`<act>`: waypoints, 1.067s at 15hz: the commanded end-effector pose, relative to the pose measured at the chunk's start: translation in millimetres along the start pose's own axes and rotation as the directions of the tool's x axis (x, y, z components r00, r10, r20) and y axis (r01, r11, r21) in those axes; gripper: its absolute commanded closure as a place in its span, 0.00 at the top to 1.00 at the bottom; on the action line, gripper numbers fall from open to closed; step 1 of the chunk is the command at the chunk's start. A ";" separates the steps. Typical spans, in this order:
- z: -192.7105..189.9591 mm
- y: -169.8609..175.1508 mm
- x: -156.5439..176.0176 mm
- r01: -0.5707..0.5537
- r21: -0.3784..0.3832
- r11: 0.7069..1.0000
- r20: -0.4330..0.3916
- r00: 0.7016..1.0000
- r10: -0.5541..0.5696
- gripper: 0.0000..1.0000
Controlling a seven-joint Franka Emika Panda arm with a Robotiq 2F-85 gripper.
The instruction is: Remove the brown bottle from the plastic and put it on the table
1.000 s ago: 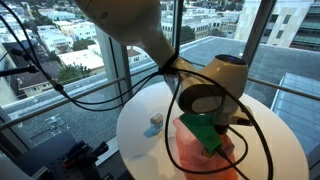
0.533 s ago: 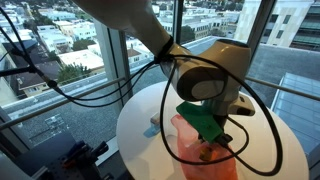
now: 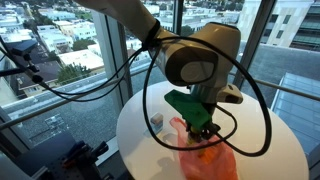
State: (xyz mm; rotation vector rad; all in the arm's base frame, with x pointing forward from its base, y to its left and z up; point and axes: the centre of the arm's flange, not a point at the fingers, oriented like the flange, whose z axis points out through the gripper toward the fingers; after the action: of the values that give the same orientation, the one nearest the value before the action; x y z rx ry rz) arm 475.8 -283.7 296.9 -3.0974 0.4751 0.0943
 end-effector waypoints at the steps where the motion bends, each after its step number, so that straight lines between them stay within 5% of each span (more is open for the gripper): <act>1: -24.2 -21.0 -21.5 0.058 0.001 0.998 -0.007 0.998 -0.058 0.30; 10: -49.7 -83.8 -39.9 0.189 0.006 0.982 -0.058 0.980 -0.188 0.30; 16: -34.8 -107.1 -49.4 0.274 0.033 0.961 -0.042 0.961 -0.272 0.30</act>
State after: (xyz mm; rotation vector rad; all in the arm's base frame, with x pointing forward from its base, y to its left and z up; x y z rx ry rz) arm 473.4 -176.0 335.8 -3.1114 0.1162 0.0299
